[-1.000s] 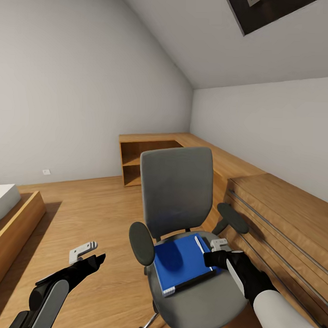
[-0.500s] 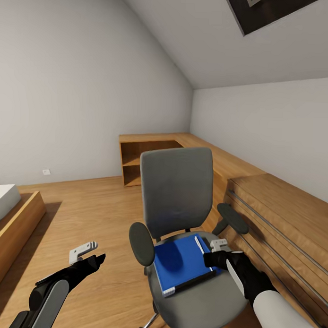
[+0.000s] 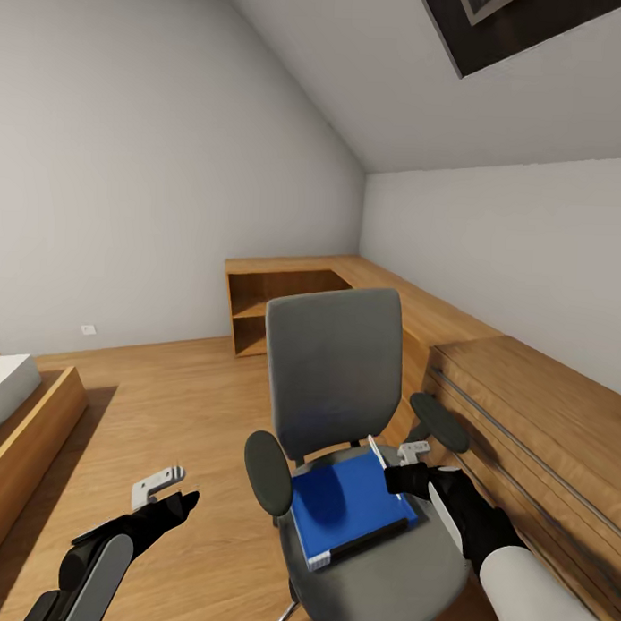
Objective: In the bedroom, organize the workspace by keeping the computer under the desk, ensuring the monitor is on the desk, placing the keyboard on the desk next to the monitor, placing the mouse on the desk next to the keyboard, moving the folder from the swivel chair onto the desk next to the mouse, stacking the notebook on top of the folder with the pen on top of the notebook, and positioning the swivel chair next to the desk.
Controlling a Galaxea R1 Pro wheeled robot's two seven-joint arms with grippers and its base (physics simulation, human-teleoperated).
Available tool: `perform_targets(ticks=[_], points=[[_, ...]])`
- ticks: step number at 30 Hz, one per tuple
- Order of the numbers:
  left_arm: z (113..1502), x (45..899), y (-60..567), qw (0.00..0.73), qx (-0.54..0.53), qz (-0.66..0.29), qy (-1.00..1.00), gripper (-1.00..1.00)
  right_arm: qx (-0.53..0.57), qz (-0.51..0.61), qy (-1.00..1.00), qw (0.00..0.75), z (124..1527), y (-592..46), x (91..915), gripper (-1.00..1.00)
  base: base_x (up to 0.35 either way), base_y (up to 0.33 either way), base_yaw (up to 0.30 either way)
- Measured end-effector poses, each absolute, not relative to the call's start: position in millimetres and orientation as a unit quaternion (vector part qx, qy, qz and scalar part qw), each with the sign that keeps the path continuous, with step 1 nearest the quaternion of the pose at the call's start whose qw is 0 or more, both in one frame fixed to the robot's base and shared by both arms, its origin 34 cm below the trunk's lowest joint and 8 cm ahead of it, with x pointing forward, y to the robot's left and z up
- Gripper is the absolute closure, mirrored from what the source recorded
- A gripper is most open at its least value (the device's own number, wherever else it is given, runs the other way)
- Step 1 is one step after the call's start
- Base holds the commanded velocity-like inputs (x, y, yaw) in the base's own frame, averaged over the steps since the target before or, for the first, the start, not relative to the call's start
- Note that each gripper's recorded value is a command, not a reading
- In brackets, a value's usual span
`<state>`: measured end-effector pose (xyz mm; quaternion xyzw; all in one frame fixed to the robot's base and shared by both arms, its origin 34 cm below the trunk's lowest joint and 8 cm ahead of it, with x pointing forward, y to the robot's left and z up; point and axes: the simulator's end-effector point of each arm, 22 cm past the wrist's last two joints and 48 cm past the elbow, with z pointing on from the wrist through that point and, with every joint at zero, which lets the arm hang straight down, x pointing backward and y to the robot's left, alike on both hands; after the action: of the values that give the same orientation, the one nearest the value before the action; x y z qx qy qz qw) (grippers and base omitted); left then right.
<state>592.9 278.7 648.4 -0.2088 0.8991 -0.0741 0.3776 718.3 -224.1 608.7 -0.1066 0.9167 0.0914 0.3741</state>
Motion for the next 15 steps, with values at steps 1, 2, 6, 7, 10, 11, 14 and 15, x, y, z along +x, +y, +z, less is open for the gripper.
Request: perform_targets(ticks=[1, 2, 6, 7, 10, 11, 14, 15], points=[[646.3, 591.7, 279.1, 0.373, -0.209, -0.073, 0.901, -1.00, -0.107, 0.092, 0.916, 0.375, 611.1, -224.0, 718.9, 1.00, 0.000, 0.000, 0.000], [644.5, 590.5, 279.4, 0.369, -0.210, -0.072, 0.903, -1.00, -0.107, 0.092, 0.916, 0.376, 613.9, -223.8, 719.7, 1.00, 0.000, 0.000, 0.000], [646.4, 589.3, 280.5, 0.362, -0.211, -0.069, 0.905, -1.00, -0.110, 0.091, 0.908, 0.393, 636.7, -221.8, 728.9, 1.00, 0.000, 0.000, 0.000], [647.7, 589.3, 280.6, 0.362, -0.211, -0.069, 0.905, -1.00, -0.112, 0.091, 0.904, 0.402, 646.7, -220.8, 733.0, 1.00, 0.000, 0.000, 0.000], [652.9, 589.9, 281.5, 0.361, -0.212, -0.068, 0.906, -1.00, -0.116, 0.089, 0.895, 0.422, 671.1, -218.3, 741.5, 1.00, 0.000, 0.000, 0.000], [654.8, 590.1, 282.2, 0.361, -0.213, -0.067, 0.905, -1.00, -0.117, 0.089, 0.893, 0.426, 675.2, -217.9, 741.2, 1.00, 0.000, 0.000, 0.000], [660.6, 590.8, 283.0, 0.361, -0.213, -0.066, 0.905, -1.00, -0.119, 0.090, 0.890, 0.430, 683.2, -216.3, 739.6, 1.00, 0.000, 0.000, 0.000], [662.5, 591.1, 283.1, 0.361, -0.213, -0.066, 0.905, -1.00, -0.119, 0.090, 0.889, 0.432, 686.3, -216.0, 739.8, 1.00, 0.000, 0.000, 0.000]])
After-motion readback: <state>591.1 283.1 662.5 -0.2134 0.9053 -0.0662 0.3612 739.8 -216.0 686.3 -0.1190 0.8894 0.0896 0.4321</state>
